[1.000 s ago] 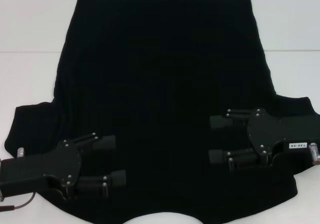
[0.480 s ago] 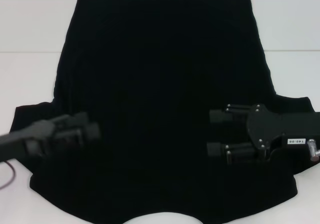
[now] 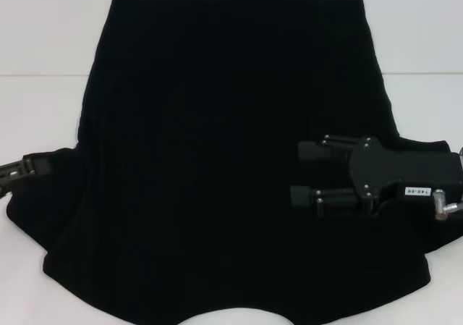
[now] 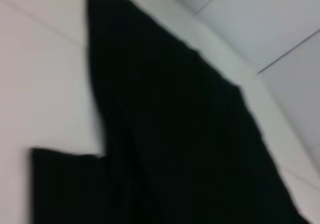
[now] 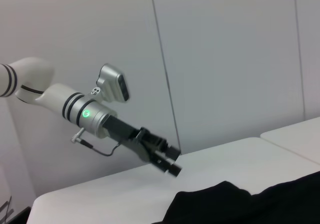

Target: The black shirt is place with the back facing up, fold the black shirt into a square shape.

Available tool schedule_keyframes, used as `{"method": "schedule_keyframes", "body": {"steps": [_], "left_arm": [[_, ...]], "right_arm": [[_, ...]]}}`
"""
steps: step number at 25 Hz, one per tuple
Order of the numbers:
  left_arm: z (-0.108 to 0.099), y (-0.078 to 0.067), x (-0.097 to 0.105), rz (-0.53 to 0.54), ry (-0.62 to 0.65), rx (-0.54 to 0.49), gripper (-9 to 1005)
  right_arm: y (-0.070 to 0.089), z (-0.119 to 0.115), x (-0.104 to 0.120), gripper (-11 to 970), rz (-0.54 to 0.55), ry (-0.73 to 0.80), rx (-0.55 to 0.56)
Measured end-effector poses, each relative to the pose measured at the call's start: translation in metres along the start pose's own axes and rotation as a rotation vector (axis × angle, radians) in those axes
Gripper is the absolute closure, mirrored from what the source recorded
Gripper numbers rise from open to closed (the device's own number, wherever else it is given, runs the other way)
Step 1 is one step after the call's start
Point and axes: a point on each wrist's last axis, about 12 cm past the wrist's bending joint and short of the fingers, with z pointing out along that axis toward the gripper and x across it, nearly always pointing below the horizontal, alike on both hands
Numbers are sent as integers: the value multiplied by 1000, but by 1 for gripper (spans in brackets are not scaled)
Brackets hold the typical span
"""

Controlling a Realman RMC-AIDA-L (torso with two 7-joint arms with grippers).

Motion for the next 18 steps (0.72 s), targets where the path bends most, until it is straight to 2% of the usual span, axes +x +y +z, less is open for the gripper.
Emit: {"method": "schedule_keyframes", "body": {"steps": [9, 18], "left_arm": [[-1, 11, -10, -141, 54, -178, 62], [6, 17, -12, -165, 86, -258, 62]], "right_arm": [[-1, -2, -1, 76, 5, -38, 25], [-1, -6, -1, 76, 6, -52, 34]]}}
